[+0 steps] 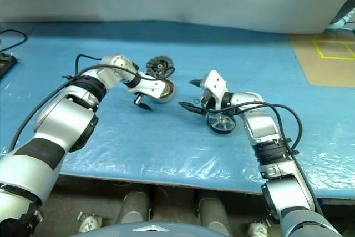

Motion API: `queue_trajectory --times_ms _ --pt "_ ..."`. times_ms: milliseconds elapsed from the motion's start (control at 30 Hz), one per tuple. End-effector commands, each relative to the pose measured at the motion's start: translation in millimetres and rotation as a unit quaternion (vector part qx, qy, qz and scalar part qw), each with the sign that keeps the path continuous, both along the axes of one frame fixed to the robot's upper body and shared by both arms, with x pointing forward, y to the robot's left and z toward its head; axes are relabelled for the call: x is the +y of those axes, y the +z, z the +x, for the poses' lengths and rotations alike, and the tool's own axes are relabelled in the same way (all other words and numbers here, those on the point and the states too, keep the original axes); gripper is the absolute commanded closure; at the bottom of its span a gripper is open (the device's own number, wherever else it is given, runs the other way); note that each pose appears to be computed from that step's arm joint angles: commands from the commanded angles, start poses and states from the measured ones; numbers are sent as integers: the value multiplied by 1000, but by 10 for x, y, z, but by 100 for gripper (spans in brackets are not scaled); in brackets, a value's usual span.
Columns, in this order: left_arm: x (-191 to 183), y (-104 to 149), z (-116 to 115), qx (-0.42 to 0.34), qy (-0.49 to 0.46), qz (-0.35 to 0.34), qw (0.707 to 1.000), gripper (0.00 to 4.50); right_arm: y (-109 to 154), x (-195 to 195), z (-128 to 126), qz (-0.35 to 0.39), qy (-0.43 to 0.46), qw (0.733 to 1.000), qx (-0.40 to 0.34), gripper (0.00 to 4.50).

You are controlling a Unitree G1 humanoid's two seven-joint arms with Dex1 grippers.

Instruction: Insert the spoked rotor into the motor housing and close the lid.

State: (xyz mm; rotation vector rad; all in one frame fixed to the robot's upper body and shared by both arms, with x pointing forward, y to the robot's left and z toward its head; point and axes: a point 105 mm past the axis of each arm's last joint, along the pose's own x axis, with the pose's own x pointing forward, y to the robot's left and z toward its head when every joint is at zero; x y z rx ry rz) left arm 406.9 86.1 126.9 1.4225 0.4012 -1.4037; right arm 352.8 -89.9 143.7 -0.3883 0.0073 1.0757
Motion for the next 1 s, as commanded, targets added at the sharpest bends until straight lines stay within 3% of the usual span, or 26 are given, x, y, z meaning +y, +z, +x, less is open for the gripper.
queue_trajectory --times_ms 33,133,333,467,600,900,1000 --pt "22 -49 5 2 9 8 1000 0 99 42 -18 2 11 1000 -23 1" --pt "31 -89 20 -6 13 15 1000 18 99 43 -20 2 9 1000 -24 0" --pt "121 -213 72 -38 19 60 997 191 122 72 -18 5 9 1000 -29 0" --pt "144 -289 46 -36 8 79 996 191 156 79 -11 8 7 999 -34 0" --pt "140 -321 18 -28 2 76 997 232 160 60 7 6 1 999 -36 0" --pt "124 -57 -25 7 -11 68 998 232 124 31 29 3 -1 1000 -29 0" --pt "3 65 -56 32 -10 27 999 232 102 42 20 -1 5 1000 -25 0"
